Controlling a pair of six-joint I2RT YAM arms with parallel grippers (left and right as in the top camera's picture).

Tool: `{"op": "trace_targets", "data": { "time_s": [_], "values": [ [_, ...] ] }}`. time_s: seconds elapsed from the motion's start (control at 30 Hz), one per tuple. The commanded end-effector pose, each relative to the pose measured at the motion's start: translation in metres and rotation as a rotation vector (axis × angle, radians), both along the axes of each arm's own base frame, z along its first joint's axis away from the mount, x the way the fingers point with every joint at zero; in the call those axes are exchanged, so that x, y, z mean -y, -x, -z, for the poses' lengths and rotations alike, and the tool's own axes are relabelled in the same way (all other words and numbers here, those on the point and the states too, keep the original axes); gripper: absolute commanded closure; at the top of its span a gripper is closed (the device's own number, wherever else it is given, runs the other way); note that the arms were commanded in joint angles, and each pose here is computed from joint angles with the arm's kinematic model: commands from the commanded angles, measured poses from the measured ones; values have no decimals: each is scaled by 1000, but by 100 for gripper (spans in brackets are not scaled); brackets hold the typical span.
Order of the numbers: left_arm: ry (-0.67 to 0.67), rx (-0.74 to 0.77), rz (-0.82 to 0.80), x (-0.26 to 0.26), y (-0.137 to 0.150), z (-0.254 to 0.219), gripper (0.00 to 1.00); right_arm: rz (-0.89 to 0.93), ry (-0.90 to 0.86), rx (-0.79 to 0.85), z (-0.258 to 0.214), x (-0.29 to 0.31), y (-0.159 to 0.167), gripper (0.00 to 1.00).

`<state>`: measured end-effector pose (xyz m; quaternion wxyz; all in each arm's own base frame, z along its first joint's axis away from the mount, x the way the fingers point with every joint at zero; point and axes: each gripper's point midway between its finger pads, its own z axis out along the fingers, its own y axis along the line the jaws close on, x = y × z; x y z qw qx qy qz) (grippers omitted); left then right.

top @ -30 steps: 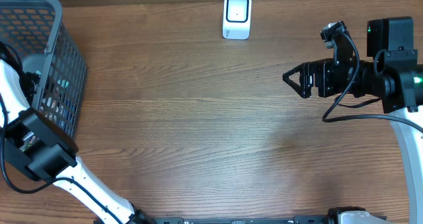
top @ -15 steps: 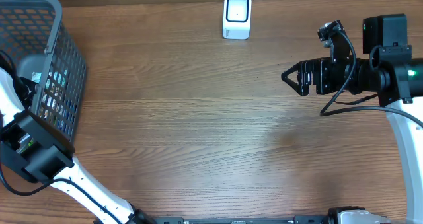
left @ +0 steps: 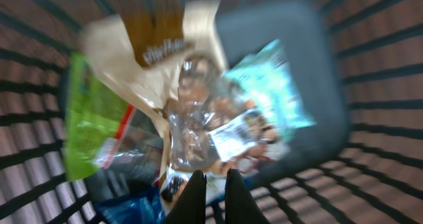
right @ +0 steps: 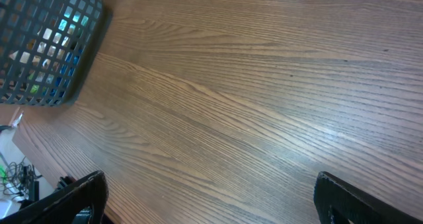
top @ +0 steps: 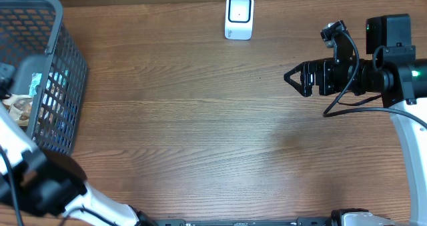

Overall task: Scan the item barcode
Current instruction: 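Grasp the clear snack bag in the basket and place it on the table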

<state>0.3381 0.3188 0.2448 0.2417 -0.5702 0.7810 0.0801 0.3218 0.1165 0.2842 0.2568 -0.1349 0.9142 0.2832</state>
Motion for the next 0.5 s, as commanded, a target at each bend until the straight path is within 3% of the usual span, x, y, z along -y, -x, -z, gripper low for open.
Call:
{"op": "trace_targets", "data": {
  "time_s": [0.0,0.07,0.13,0.47],
  "values": [
    [-55,21,-20,0,7,-23,83,-8,-14,25,-11,-3,0,0],
    [-58,-14,-67,-5,12,-14,31,-8,-13,22,-10,-3,1,0],
    [-18,-69,-97,-11,13,12,0,-8,-13,18,-10,-3,1,0],
    [194,-273,-125,-21,9,137,0,-6,-10,18,-10,-2,1,0]
  ]
}}
